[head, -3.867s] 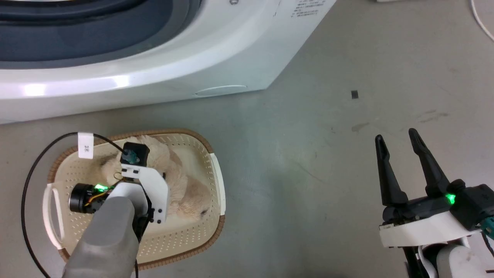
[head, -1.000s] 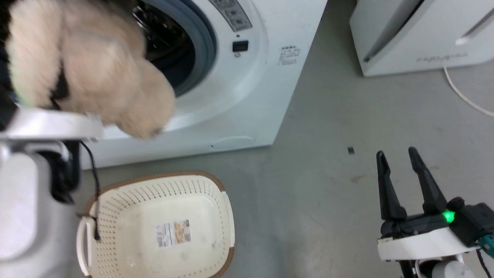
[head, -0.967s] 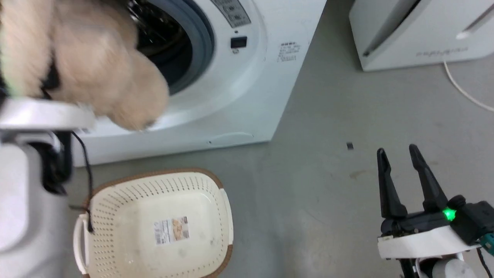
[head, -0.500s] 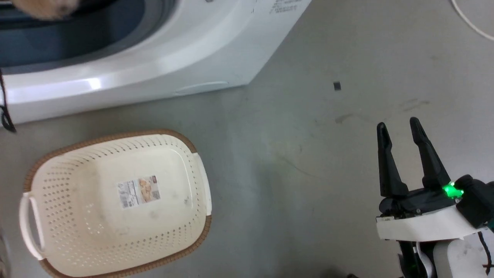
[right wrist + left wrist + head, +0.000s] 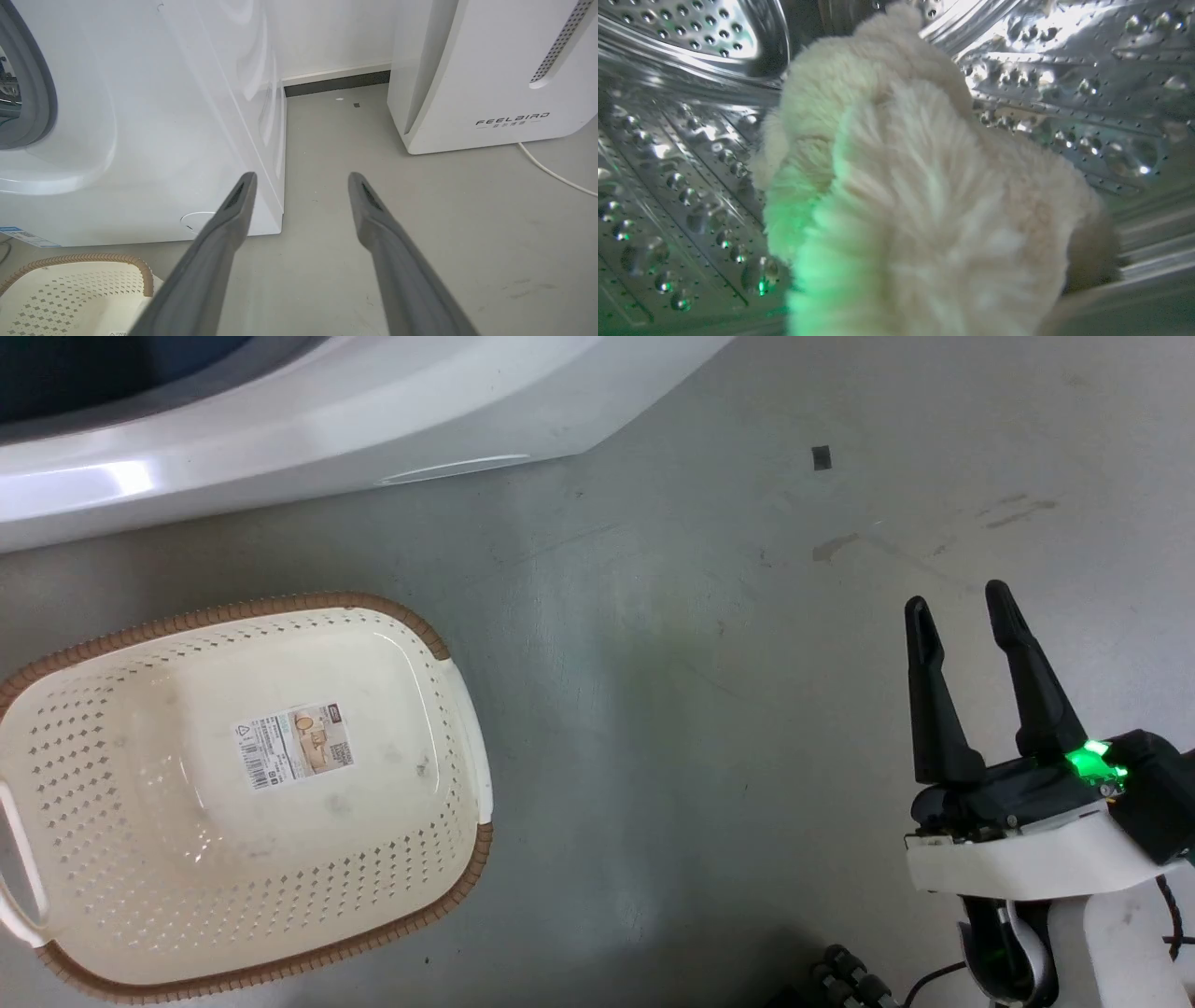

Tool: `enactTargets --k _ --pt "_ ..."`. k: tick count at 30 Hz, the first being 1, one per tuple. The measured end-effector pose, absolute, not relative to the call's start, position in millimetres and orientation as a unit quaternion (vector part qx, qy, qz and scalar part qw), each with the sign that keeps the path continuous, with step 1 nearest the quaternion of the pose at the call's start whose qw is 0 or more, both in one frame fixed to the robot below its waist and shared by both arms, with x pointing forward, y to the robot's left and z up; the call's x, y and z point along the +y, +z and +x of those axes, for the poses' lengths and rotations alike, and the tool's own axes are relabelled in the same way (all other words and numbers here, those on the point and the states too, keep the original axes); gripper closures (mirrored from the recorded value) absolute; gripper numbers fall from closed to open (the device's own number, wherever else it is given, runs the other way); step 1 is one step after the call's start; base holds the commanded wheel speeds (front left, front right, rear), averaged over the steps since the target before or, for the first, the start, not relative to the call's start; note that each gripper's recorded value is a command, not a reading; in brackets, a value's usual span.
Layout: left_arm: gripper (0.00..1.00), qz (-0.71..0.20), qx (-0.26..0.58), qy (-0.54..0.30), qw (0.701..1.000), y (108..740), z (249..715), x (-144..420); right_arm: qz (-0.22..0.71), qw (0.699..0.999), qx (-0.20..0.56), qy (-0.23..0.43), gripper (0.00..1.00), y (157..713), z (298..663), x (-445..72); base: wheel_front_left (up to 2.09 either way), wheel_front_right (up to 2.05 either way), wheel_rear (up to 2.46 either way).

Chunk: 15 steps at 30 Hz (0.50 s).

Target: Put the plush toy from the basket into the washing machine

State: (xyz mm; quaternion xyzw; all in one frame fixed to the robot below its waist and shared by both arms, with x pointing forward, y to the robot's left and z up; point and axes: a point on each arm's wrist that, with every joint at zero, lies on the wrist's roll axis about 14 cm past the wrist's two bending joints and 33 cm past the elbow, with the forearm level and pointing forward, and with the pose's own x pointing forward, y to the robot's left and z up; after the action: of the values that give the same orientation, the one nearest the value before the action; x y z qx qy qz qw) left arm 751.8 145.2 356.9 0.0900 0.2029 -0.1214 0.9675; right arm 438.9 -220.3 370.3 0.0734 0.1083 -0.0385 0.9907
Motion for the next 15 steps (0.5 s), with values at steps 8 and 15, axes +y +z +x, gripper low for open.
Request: enactTargets --k 8,15 --pt "0.68 0.091 0.249 -0.133 0.955 343 738 152 0.076 0.991 0.105 -0.034 0.0 372 441 -218 0.0 0.0 0.0" --pt "0.0 0.088 0.238 -0.143 0.957 353 718 156 0.072 0.993 0.084 -0.029 0.0 388 444 -216 0.0 0.0 0.0"
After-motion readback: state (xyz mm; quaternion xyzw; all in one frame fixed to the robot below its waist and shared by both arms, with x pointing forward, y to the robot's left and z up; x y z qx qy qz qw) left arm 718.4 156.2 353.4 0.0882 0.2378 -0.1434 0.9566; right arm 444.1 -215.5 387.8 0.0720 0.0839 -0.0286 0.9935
